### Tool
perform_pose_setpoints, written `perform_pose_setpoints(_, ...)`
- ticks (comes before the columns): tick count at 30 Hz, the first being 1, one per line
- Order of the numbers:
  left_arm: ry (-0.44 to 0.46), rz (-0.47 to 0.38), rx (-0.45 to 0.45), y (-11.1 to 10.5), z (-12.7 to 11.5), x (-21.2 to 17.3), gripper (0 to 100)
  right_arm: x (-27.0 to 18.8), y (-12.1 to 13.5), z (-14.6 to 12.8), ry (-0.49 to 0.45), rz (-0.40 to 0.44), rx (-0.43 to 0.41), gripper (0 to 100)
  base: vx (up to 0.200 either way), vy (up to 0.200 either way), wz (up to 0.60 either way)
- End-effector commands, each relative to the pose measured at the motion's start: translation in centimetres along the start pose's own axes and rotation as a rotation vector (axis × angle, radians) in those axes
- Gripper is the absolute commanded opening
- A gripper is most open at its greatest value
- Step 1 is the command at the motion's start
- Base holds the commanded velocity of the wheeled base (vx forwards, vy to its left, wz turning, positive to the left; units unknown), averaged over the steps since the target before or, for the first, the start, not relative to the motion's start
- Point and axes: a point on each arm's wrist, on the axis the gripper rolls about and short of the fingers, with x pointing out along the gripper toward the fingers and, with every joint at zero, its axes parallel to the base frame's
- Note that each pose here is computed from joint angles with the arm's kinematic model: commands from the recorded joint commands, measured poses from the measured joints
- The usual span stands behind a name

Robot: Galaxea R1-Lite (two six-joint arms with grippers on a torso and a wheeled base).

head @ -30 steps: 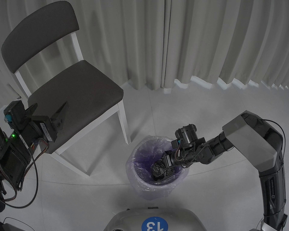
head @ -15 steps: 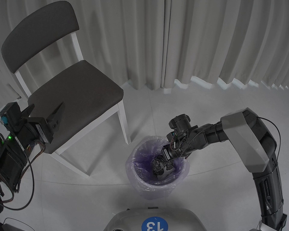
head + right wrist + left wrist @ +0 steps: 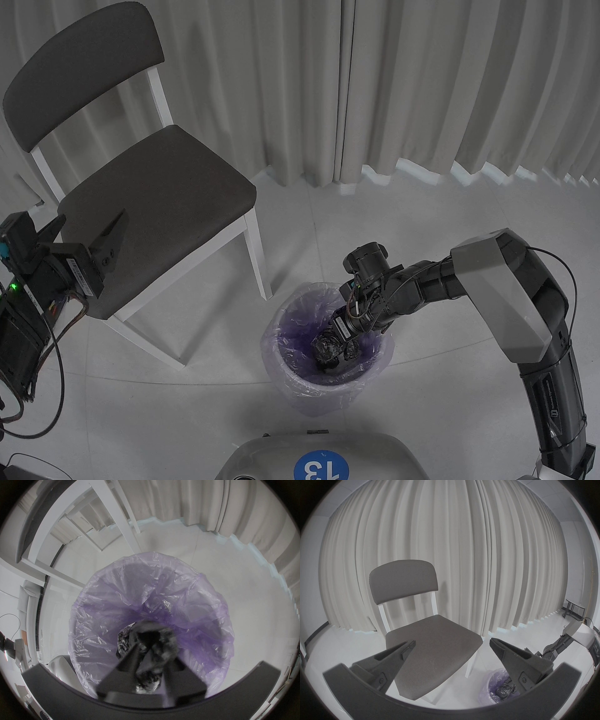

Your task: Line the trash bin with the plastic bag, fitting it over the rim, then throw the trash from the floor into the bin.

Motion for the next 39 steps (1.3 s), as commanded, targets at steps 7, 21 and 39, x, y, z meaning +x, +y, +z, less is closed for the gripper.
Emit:
perform_pose_setpoints(7, -0.008, -0.003, -0.004, 0.0, 0.1, -0.1, 100, -0.3, 0.0, 0.3, -0.006, -0.012, -0.006, 100, 0.000, 0.000, 0.00)
perform_pose_setpoints(21, -0.011, -0.006, -0.004, 0.2, 0.1, -0.4, 100, -1.7, 4.7, -0.4, 0.017, -0.079, -0.194, 100, 0.000, 0.000, 0.00)
perform_pose_setpoints(39, -0.022, 0.000, -0.001, 0.5, 0.3, -0.7, 100, -1.9, 4.5, -0.4, -0.053, -0.145, -0.218, 100, 0.000, 0.000, 0.00)
